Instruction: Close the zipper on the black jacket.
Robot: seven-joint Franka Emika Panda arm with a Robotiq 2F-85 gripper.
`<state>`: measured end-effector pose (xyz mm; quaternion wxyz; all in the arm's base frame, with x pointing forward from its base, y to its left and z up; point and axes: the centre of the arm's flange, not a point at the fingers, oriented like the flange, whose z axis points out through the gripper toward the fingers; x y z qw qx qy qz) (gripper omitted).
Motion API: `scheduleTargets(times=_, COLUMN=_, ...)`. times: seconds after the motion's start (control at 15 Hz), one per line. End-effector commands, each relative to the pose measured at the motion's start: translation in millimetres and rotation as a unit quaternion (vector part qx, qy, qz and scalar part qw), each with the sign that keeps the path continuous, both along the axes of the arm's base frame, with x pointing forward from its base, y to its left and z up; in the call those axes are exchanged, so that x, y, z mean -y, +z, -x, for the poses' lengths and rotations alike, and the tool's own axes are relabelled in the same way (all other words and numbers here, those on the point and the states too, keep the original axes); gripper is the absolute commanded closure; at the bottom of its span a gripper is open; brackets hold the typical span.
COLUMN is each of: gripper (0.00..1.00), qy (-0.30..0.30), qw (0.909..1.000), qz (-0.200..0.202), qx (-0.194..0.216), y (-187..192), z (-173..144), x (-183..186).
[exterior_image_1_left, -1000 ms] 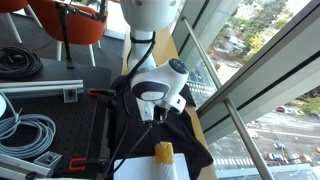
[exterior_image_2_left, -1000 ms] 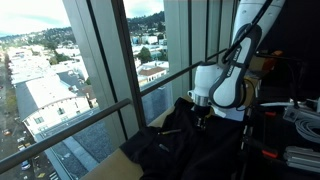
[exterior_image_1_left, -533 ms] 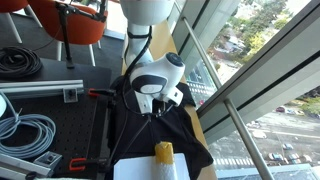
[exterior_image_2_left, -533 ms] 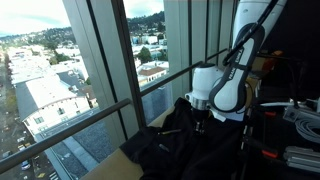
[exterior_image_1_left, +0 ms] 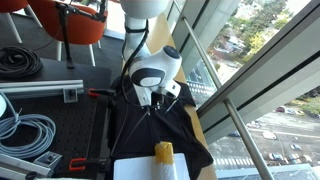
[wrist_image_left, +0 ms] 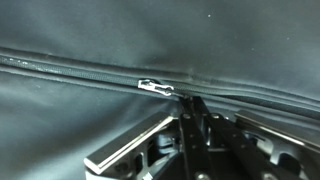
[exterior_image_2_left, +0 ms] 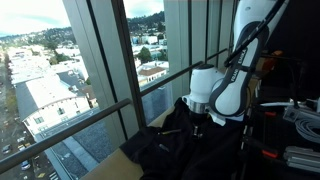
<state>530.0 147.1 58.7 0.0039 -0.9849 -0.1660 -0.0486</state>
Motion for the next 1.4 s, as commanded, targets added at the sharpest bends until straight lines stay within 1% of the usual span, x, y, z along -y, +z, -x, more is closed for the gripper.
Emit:
scheduleTargets(times=0.0, gripper=0.98, qy=0.005, qw=0.9998, qz=-0.009, qx=0.015, y=15, z=3, x=-22)
scheduleTargets(times=0.4, gripper=0.98, qy=0.015, qw=0.9995, qz=-0.017, qx=0.022, y=26, z=5, x=-41)
scheduleTargets(times=0.67, gripper=0.98, qy=0.021, qw=0.9993, qz=-0.023, qx=0.021, y=25, z=8, x=-55)
scheduleTargets(times=1.33, gripper=0.98, qy=0.020, qw=0.9987, qz=-0.039, qx=0.025, y=31, z=1, x=-82)
